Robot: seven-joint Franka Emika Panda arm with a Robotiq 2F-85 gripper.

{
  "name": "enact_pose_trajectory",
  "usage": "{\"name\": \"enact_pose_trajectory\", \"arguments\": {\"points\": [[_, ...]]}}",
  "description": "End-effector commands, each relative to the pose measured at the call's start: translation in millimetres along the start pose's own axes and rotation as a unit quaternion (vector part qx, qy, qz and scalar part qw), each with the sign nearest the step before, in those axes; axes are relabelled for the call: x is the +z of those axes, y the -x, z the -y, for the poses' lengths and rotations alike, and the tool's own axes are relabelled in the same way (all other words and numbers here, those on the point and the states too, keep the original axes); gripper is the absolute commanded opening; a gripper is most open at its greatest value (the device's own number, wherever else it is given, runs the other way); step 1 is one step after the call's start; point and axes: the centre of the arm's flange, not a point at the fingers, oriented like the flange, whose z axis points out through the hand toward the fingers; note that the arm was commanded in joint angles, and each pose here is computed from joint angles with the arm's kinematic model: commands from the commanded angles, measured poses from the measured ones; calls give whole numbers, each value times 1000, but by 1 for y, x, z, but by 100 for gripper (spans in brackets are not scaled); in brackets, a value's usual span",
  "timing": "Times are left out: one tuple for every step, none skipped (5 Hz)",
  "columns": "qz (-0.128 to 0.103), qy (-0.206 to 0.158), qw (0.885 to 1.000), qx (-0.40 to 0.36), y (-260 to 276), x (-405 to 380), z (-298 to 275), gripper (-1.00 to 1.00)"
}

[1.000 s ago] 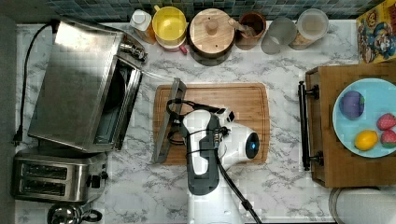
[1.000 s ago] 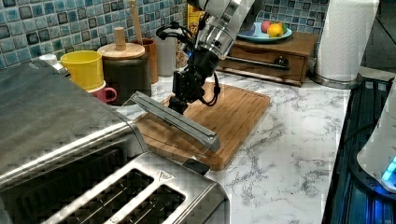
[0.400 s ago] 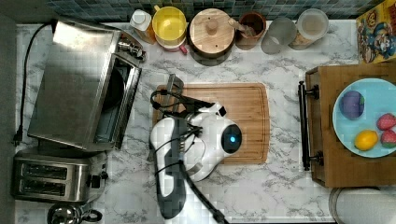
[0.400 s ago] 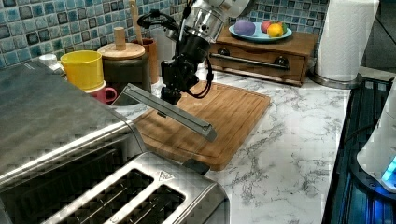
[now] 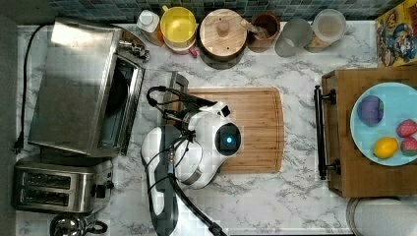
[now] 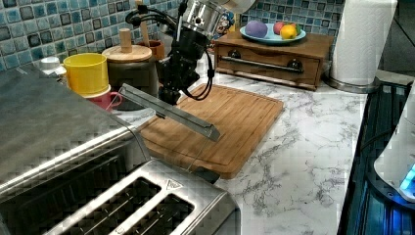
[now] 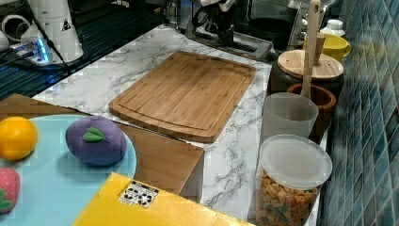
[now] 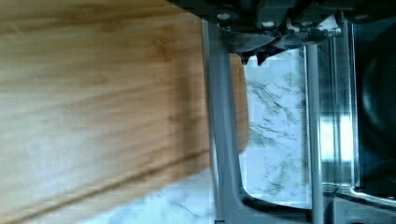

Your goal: Close the oven.

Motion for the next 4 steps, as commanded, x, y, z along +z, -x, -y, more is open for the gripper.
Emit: {"name": "enact_pose_trajectory", "arguments": {"points": [[-41, -79, 969, -229, 53, -59, 330, -100], [-38, -44, 967, -249, 62, -64, 351, -100], [-53, 7, 966, -253, 72, -58, 370, -100], [-85, 99, 955, -268, 86, -49, 386, -100]]}}
